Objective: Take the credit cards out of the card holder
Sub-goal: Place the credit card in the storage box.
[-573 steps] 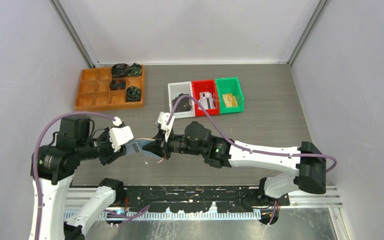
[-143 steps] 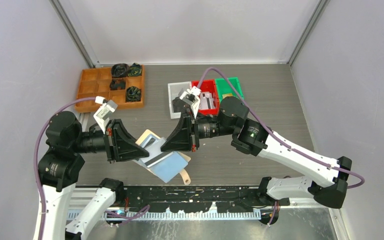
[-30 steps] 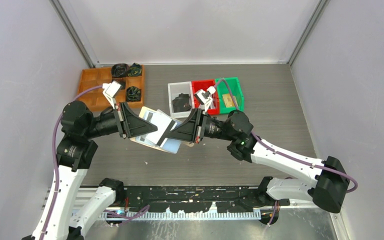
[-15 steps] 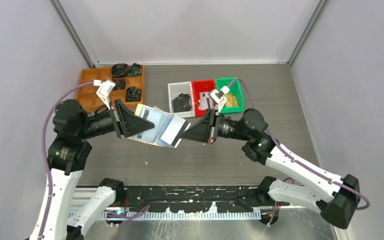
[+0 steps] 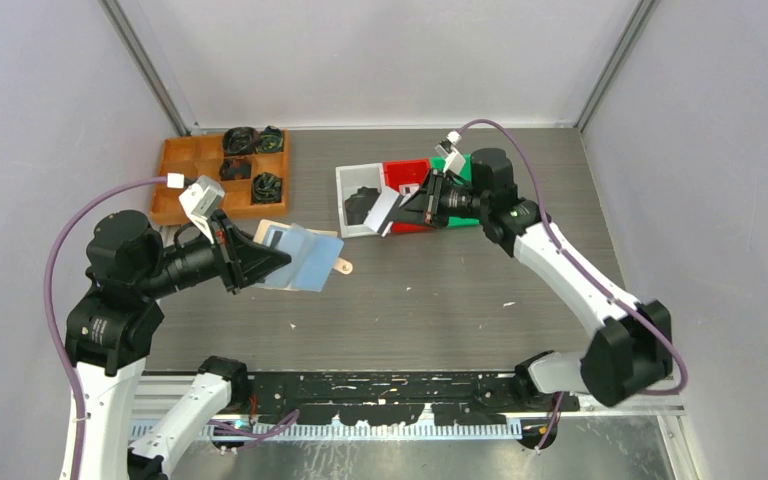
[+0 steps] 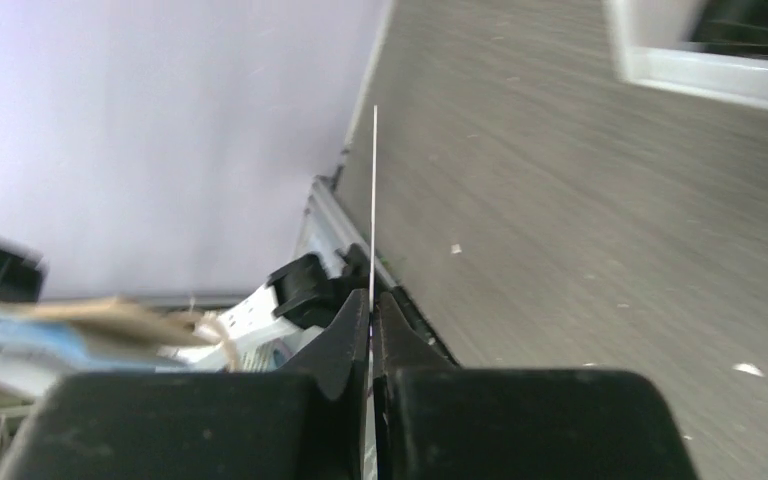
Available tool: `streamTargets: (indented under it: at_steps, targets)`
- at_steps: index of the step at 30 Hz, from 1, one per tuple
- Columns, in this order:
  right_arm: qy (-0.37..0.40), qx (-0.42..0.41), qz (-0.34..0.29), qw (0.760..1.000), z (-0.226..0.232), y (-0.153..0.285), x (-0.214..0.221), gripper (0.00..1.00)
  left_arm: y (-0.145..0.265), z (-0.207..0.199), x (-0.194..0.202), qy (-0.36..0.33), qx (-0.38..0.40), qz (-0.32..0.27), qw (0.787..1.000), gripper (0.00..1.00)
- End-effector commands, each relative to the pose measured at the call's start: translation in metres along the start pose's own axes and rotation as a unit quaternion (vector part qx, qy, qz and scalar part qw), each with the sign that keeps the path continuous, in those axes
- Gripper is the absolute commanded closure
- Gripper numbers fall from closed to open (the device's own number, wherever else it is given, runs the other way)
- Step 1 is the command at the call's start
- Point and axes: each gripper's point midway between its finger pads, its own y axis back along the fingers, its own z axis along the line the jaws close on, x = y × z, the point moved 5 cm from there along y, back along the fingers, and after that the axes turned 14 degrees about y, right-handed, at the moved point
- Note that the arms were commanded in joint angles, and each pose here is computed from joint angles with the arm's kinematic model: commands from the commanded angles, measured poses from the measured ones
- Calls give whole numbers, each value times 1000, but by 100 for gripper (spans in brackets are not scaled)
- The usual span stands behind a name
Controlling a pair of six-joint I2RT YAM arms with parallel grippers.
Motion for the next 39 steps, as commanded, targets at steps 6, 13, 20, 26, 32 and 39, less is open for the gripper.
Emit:
streamTargets:
  at_steps: [6, 13, 20, 26, 32, 39]
  targets:
    - [33, 219, 49, 974, -111, -6, -45, 99, 6, -15, 4, -22, 48, 23, 998, 100]
    - [54, 292, 129, 946, -166, -29, -61, 99, 4, -20, 5, -7, 71, 27, 997, 100]
    - [58, 319, 202, 924, -205, -45, -51, 99, 2, -20, 4, 2, 78, 28, 997, 100]
    - [63, 311, 211, 925, -217, -63, -51, 99, 1, -22, 5, 8, 88, 32, 996, 100]
    - [68, 298, 229, 924, -224, -81, -44, 89, 4, -26, 7, 10, 99, 39, 994, 100]
    - [93, 320, 222, 916, -215, -72, -53, 60, 4, -28, 8, 15, 107, 44, 993, 100]
